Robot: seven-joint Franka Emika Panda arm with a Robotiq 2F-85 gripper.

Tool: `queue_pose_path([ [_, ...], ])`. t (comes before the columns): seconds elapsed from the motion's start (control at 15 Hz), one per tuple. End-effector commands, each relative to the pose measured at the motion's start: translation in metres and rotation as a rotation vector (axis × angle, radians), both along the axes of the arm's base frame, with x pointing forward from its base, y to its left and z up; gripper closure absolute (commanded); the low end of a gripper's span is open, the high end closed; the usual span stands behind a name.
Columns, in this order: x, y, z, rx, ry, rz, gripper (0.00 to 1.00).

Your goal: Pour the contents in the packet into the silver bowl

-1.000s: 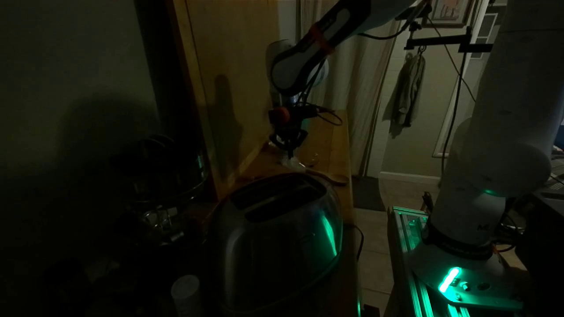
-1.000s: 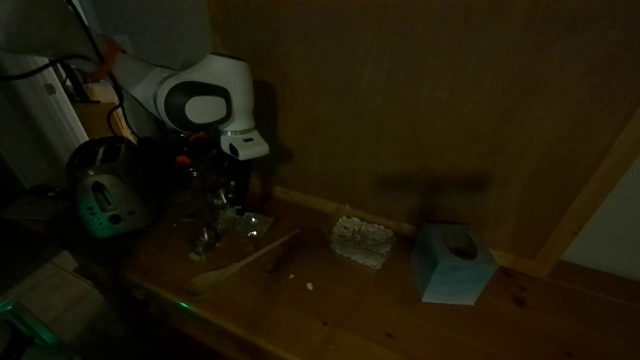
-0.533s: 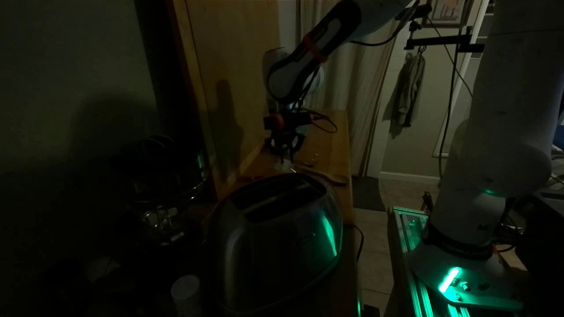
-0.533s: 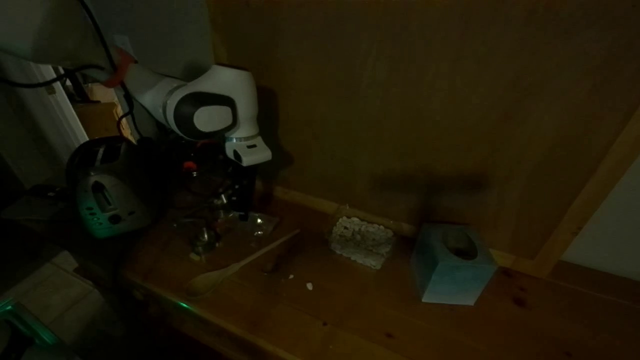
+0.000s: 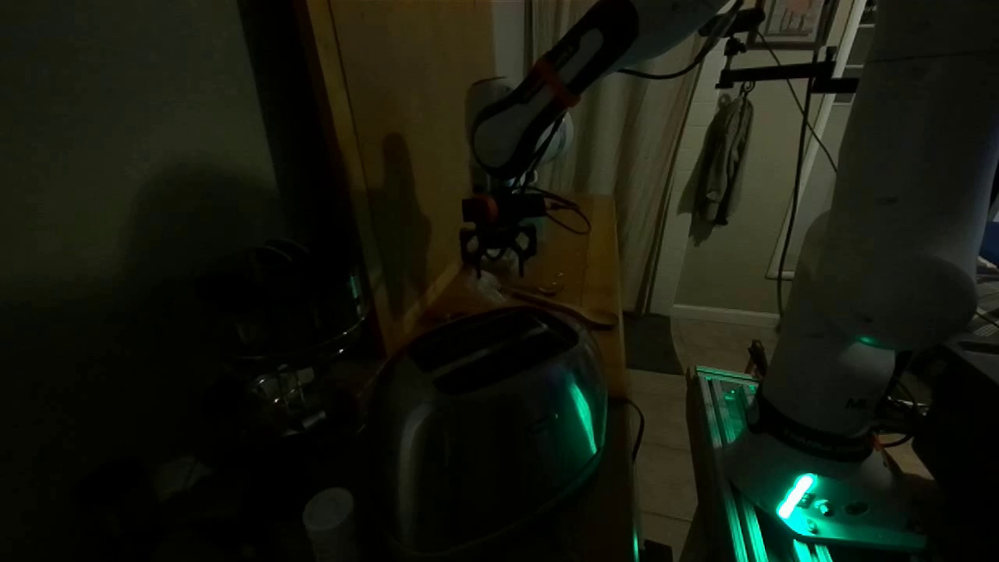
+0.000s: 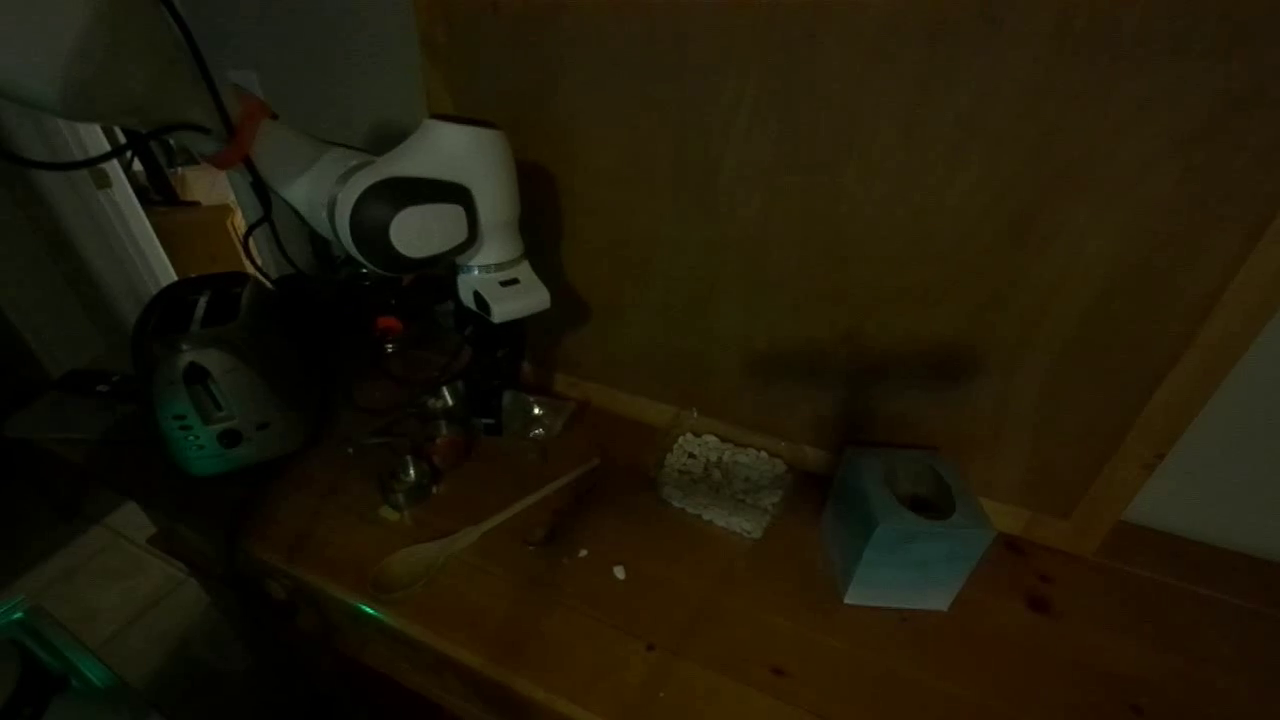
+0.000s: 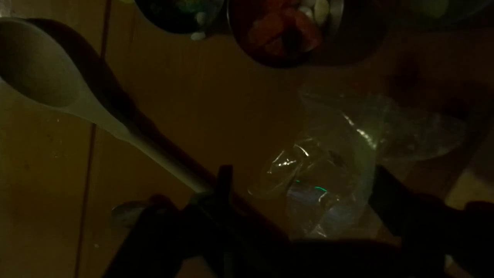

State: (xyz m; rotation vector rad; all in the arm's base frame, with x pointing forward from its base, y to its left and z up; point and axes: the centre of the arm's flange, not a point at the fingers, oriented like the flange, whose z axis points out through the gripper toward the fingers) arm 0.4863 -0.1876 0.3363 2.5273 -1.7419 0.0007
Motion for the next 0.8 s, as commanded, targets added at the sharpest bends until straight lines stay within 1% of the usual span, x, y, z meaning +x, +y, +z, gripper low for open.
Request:
queue_pose_path([
  [0.0,0.001,-0.009,0.006,-0.033,-0.035,-0.038,0.0],
  [0.07,-0.006,-0.006,0.015,0.082,-0.034,0.07,0.0],
  [0.13,0.0,-0.01,0.013,0.02,-0.069,-0.014,0.0],
  [0.2,-0.004,-0.01,0.016,0.057,-0.054,0.057,0.0],
  [0.27,-0.001,-0.011,0.017,0.06,-0.063,0.024,0.0],
  [0.33,-0.005,-0.009,0.019,0.097,-0.043,0.074,0.0],
  [0.4,-0.003,-0.01,0.015,0.096,-0.058,0.062,0.0],
  [0.47,-0.003,-0.012,0.013,0.106,-0.048,0.077,0.0],
  [0.6,0.002,-0.014,0.001,0.164,-0.049,0.083,0.0],
  [0.67,0.004,-0.014,-0.006,0.167,-0.061,0.068,0.0],
  [0.73,0.006,-0.015,-0.012,0.199,-0.048,0.07,0.0],
])
